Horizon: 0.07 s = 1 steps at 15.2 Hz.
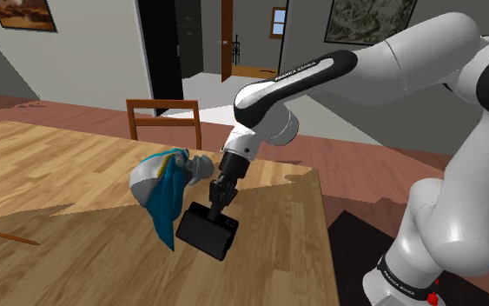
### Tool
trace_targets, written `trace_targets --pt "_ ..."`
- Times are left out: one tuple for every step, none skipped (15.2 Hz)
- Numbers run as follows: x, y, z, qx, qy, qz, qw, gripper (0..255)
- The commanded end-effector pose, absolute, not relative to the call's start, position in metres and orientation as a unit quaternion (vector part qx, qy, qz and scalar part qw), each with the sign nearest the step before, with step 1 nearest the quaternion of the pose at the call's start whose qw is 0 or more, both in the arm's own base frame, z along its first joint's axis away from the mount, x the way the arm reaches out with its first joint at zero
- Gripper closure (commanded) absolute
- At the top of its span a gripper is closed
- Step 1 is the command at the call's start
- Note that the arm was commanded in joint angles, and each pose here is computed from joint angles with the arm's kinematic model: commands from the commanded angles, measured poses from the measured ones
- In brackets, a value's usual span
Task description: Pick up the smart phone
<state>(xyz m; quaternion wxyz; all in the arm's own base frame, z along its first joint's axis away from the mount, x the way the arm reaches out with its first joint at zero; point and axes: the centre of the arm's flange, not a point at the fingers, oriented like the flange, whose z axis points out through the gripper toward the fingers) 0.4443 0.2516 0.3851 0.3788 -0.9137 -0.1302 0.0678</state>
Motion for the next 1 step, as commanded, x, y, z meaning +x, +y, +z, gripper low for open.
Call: trace_targets --pt "0.4444 0.2512 0.389 -0.914 -0.13 0.068 0.379 255"
